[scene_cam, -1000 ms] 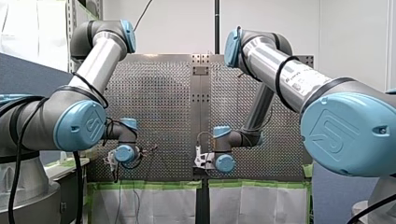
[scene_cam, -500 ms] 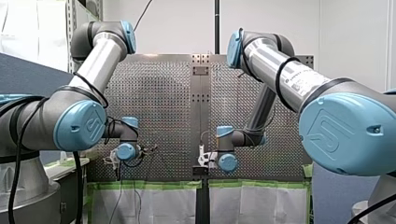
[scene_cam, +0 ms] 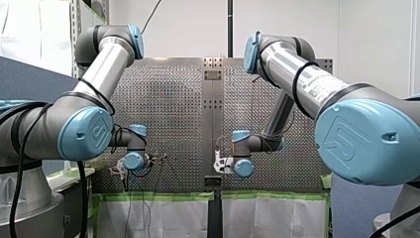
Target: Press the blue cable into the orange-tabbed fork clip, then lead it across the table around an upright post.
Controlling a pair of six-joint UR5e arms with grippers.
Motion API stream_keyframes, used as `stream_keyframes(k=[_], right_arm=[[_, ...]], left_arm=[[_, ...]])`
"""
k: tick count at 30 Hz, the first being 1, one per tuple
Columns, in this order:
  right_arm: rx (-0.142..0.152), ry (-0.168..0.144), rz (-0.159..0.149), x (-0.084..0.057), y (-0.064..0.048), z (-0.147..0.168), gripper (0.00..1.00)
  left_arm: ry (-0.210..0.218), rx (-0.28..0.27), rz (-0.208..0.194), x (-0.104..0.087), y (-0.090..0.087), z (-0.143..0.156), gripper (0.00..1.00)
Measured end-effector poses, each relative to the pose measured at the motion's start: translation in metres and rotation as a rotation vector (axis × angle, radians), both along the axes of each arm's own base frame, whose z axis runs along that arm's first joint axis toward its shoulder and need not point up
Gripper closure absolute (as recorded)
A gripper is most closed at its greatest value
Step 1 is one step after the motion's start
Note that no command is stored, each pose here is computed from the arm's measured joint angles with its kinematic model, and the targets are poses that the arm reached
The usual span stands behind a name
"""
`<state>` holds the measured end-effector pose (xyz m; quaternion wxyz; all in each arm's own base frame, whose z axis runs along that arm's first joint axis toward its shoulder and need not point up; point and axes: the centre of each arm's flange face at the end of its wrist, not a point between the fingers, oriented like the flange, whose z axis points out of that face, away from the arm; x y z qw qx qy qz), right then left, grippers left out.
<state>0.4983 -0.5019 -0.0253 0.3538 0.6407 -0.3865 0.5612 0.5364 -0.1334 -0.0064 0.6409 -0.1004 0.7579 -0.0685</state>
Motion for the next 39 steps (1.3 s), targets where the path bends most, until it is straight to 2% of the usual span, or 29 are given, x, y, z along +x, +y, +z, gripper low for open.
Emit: stream_keyframes(k=[2,3,4,5,6,7,8,9,10,15,22,27,33,39], right_arm=[[0.005,0.005,-0.001,0.0,-0.002,0.001,1.0],[0.006,0.006,-0.001,0.0,-0.002,0.001,1.0],[0.007,0.007,-0.002,0.001,-0.002,0.002,1.0],[0.007,0.007,-0.002,0.001,-0.003,0.002,1.0],[0.007,0.007,-0.002,0.001,-0.003,0.002,1.0],[0.007,0.007,-0.002,0.001,-0.003,0.002,1.0],[0.007,0.008,-0.002,0.001,-0.003,0.002,1.0],[0.008,0.008,-0.002,0.001,-0.003,0.002,1.0],[0.008,0.008,-0.002,0.001,-0.003,0.002,1.0],[0.009,0.009,-0.001,0.0,-0.003,0.002,1.0],[0.011,0.01,-0.001,0.0,-0.003,0.002,1.0],[0.013,0.009,-0.001,0.0,-0.003,0.002,1.0],[0.017,0.01,-0.001,0.0,-0.002,0.001,1.0],[0.016,0.01,-0.002,0.0,-0.003,0.001,1.0]], left_arm=[[-0.002,-0.002,0.003,0.001,0.002,0.0,1.0],[-0.002,-0.002,0.004,0.002,0.002,0.001,0.9],[-0.004,-0.003,0.006,0.002,0.003,0.001,0.84],[-0.006,-0.003,0.007,0.003,0.004,0.001,0.84],[-0.008,-0.003,0.008,0.003,0.005,0.001,0.54],[-0.01,-0.003,0.008,0.004,0.005,0.001,0.35],[-0.012,-0.003,0.009,0.004,0.006,0.002,0.35],[-0.016,0.0,0.012,0.005,0.007,0.002,0.07],[-0.019,0.003,0.017,0.005,0.008,0.002,0.0],[-0.028,0.02,0.04,0.007,0.013,0.003,0.0],[0.03,0.083,0.043,0.0,0.011,-0.001,0.0],[0.076,0.119,0.001,-0.009,0.003,-0.005,0.0],[0.143,0.133,-0.049,-0.026,-0.003,-0.013,0.0],[0.223,0.133,-0.069,-0.052,-0.005,-0.018,0.0]])
